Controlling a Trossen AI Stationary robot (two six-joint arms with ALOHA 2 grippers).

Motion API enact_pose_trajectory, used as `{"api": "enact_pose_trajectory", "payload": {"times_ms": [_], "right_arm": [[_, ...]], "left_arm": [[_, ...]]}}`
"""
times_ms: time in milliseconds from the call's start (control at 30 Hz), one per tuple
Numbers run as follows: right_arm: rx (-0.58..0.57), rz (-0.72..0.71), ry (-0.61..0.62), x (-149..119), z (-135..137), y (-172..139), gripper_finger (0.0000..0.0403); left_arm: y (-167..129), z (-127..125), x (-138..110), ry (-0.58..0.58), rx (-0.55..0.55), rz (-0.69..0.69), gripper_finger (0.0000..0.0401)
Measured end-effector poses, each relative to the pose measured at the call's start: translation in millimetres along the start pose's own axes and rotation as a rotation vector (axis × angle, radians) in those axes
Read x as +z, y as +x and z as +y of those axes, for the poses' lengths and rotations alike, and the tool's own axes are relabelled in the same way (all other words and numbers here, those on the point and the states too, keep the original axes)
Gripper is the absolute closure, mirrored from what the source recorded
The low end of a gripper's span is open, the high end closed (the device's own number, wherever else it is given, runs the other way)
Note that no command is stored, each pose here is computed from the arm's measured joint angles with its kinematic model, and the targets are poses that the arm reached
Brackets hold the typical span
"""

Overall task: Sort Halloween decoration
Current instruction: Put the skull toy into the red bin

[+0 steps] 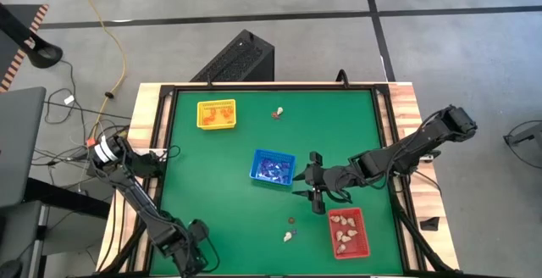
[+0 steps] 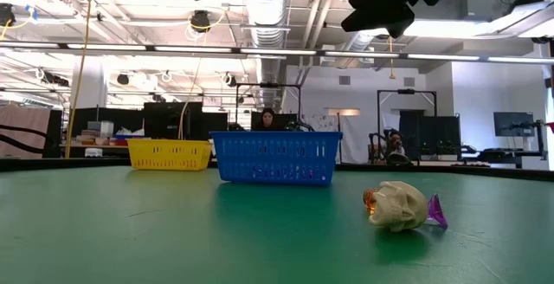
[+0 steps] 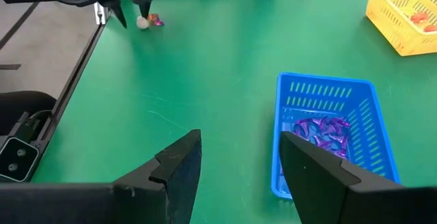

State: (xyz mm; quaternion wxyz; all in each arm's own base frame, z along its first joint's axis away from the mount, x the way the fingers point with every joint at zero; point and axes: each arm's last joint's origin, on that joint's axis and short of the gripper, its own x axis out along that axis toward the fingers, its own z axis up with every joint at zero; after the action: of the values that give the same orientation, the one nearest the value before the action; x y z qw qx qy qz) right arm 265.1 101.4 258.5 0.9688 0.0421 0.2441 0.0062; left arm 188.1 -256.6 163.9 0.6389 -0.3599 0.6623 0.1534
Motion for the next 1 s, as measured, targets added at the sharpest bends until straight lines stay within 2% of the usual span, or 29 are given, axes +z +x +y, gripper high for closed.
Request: {"api": "enact_pose_trajectory", "payload": {"times_ms": [400,767,1000], "right_arm": [[0.001,0.000,0.002,0.0,0.0,0.0,0.0178],[0.001,0.001,0.010,-0.1,0.1,0.1,0.0178],[0.001,0.001,0.010,-0.1,0.1,0.1,0.0178]], "left_arm": [[3.1,4.4,2.2,0.016,0.015,-0.038,0.0208],[11.0,11.3,2.8,0.093,0.006,-0.002,0.0209],[11.2,12.3,2.6,0.147,0.013,0.003,0.0247]]}}
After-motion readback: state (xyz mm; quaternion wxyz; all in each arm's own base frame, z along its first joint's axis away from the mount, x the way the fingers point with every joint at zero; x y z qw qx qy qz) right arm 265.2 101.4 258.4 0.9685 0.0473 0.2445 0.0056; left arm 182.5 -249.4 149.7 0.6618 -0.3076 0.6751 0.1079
